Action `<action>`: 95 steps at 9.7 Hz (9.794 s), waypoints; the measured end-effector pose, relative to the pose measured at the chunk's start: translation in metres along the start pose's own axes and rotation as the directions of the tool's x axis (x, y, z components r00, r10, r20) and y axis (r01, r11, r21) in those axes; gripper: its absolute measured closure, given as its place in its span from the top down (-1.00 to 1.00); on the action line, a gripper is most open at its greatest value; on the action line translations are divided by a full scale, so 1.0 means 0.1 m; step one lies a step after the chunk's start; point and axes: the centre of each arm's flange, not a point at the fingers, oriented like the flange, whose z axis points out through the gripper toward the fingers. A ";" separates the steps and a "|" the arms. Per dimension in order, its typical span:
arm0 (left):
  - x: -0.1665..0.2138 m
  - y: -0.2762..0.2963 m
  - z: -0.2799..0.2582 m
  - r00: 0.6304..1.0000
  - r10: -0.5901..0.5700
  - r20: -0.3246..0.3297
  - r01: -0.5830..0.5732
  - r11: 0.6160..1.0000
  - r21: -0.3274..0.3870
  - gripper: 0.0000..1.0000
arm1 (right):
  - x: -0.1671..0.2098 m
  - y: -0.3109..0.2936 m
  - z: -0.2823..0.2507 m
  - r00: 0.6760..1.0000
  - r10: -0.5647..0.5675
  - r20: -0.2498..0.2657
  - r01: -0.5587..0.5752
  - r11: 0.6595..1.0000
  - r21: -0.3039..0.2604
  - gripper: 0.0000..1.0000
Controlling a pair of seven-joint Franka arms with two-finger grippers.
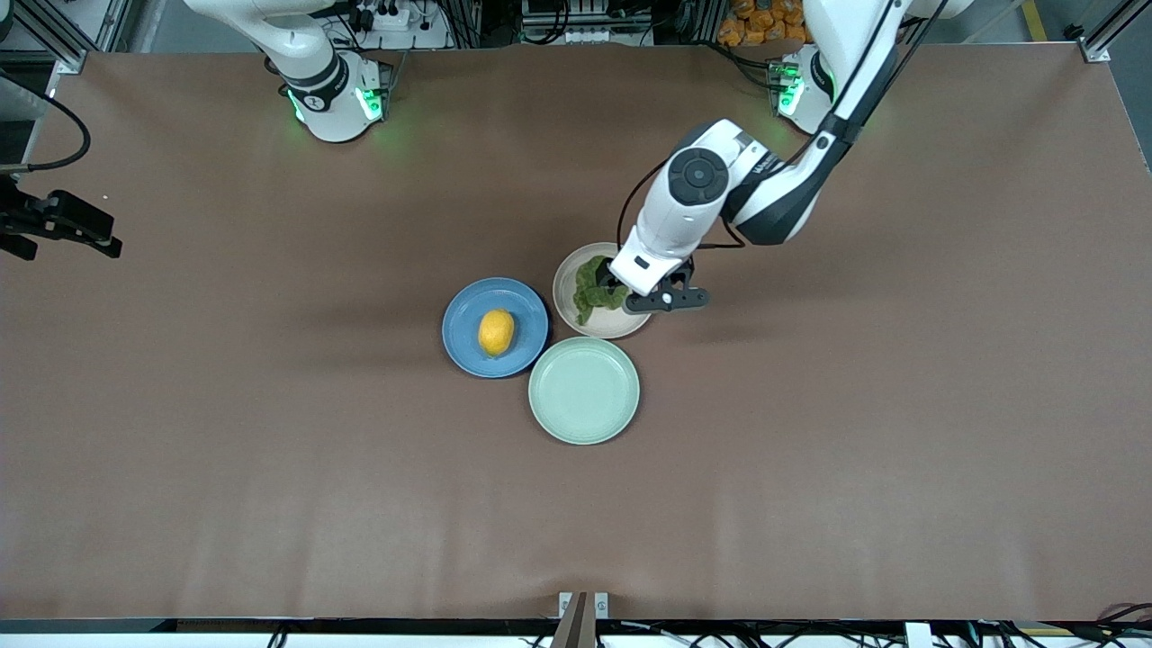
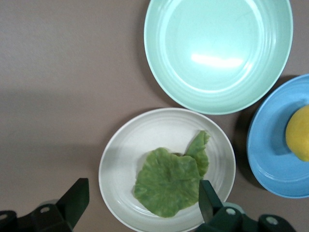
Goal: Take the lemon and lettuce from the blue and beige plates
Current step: 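Move the left gripper over the lettuce on the beige plate, then grasp the lettuce with the left gripper while the right gripper reaches the lemon, then lift the lettuce with the left gripper while the right gripper grasps the lemon, then carry the lettuce away from the plates and release it with the left gripper, then lift the lemon off the blue plate with the right gripper while the left gripper withdraws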
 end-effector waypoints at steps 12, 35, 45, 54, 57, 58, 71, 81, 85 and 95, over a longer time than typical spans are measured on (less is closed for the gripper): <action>-0.61 0.45 0.93 0.989 -0.143 -0.048 0.145 0.988 0.059 1.00 | 0.47 -1.56 0.94 0.993 0.067 0.093 -0.069 0.997 0.018 1.00; -0.44 0.64 1.02 0.986 -0.107 -0.126 0.116 0.991 0.070 -0.93 | 0.22 -3.74 3.69 0.963 0.264 0.058 -0.266 0.963 0.042 1.00; 0.33 0.14 0.22 0.973 -0.142 -0.182 0.166 0.978 0.123 -0.93 | -0.13 -3.96 4.26 0.958 0.286 0.030 -0.287 0.956 0.059 1.00; 1.20 -0.94 -0.70 0.992 -0.043 -0.116 0.064 0.980 0.186 -0.93 | -0.17 -3.99 4.49 0.957 0.290 0.022 -0.291 0.955 0.057 0.96; 1.54 -1.48 -0.83 0.998 0.013 -0.064 0.002 0.973 0.230 -0.93 | -0.16 -3.99 4.47 0.956 0.294 0.020 -0.295 0.954 0.059 0.40; 1.68 -1.74 -0.86 0.998 0.039 -0.050 -0.026 0.972 0.234 -0.93 | -0.16 -3.99 4.47 0.955 0.296 0.020 -0.296 0.953 0.060 0.15; 2.18 -2.98 -0.91 0.974 0.217 0.067 -0.226 0.952 0.208 0.15 | 0.52 -3.61 3.64 0.956 0.267 0.125 -0.271 0.962 0.017 0.15; 1.46 -2.81 -1.67 0.981 0.160 0.108 -0.176 0.971 0.161 1.00 | 1.02 -2.30 2.79 0.978 0.154 0.141 -0.162 0.986 0.045 0.15; 1.15 -2.92 -1.92 0.986 0.164 0.013 -0.164 0.972 0.167 1.00 | 1.08 -1.63 2.64 0.983 0.087 0.161 -0.096 0.994 0.048 0.15; 1.25 -2.83 -3.36 0.977 0.175 -0.121 -0.155 0.976 0.155 1.00 | 0.37 -0.22 3.05 0.993 -0.056 0.102 0.049 0.996 0.069 0.15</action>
